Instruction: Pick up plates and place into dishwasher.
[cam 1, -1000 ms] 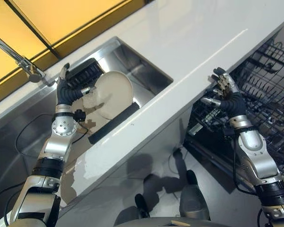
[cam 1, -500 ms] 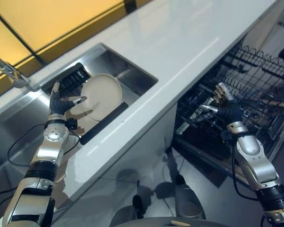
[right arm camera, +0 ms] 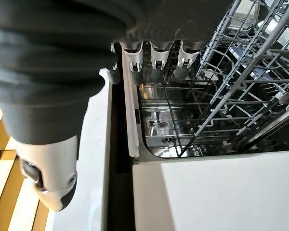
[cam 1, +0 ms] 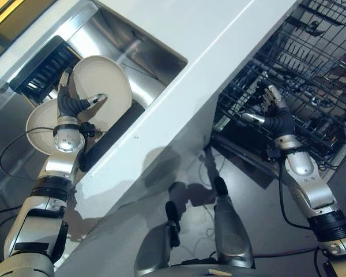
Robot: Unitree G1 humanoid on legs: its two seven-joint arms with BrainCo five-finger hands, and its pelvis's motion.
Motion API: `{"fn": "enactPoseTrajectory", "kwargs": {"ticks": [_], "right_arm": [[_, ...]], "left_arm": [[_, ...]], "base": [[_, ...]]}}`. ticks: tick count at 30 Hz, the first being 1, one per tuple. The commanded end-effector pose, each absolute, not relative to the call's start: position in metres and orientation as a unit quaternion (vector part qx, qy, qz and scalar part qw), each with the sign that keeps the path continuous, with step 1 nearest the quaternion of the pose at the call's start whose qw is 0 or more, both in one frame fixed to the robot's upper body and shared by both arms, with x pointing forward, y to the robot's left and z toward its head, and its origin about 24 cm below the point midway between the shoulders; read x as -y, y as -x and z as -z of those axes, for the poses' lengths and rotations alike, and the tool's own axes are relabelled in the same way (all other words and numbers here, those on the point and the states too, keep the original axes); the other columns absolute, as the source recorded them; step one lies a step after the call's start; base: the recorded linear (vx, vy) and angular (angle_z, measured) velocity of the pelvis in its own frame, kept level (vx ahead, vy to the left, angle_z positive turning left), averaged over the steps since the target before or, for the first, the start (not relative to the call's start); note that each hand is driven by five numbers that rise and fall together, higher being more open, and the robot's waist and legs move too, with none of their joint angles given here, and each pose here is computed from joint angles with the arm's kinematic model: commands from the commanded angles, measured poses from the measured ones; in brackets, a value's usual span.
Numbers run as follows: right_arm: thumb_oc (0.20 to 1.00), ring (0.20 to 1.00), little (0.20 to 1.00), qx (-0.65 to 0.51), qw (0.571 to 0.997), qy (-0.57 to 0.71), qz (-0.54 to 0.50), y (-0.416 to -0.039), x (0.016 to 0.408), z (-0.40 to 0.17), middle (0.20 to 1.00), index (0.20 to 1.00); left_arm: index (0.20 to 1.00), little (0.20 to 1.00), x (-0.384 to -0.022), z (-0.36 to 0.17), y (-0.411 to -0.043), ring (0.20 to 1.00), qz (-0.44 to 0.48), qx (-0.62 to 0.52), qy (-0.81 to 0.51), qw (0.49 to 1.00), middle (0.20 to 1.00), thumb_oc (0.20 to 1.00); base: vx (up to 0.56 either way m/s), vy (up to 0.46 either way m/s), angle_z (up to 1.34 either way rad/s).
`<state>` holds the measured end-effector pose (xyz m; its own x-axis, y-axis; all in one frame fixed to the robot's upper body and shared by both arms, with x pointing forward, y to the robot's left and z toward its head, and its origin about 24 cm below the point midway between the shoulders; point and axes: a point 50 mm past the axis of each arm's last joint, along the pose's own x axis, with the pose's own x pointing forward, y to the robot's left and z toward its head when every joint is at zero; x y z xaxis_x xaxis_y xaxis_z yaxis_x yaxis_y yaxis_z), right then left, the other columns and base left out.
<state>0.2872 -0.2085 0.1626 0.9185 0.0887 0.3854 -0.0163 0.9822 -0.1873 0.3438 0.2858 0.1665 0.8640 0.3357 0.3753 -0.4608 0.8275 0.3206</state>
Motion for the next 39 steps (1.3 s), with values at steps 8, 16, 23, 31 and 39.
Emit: {"fn": "enactPoseTrajectory", "kwargs": {"ticks": [8,16,23,31,39], "right_arm": [[1.0,1.0,1.0,0.266,0.957,0.1,-0.053,-0.288,0.189,-0.194,1.0,1.0],[1.0,1.0,1.0,0.268,0.957,0.094,-0.055,-0.289,0.182,-0.196,1.0,1.0],[1.0,1.0,1.0,0.271,0.957,0.091,-0.048,-0.29,0.182,-0.199,1.0,1.0],[1.0,1.0,1.0,0.273,0.956,0.099,-0.045,-0.29,0.186,-0.202,1.0,1.0],[1.0,1.0,1.0,0.274,0.953,0.116,-0.048,-0.291,0.189,-0.211,1.0,1.0]], "left_arm": [[1.0,1.0,-0.348,-0.206,-0.334,1.0,-0.405,0.135,-0.164,0.889,1.0,1.0],[1.0,1.0,-0.35,-0.213,-0.339,1.0,-0.421,0.124,-0.153,0.885,1.0,1.0],[1.0,1.0,-0.333,-0.211,-0.35,1.0,-0.341,0.121,-0.156,0.919,1.0,1.0],[1.0,1.0,-0.317,-0.192,-0.359,1.0,-0.241,0.068,-0.145,0.957,1.0,1.0],[1.0,1.0,-0.316,-0.15,-0.36,1.0,-0.162,-0.055,-0.089,0.981,1.0,1.0]], "base": [[0.05,0.058,0.0],[0.0,-0.002,0.02],[0.0,-0.001,0.02],[0.02,0.027,-0.01],[0.02,0.053,-0.01]]}}
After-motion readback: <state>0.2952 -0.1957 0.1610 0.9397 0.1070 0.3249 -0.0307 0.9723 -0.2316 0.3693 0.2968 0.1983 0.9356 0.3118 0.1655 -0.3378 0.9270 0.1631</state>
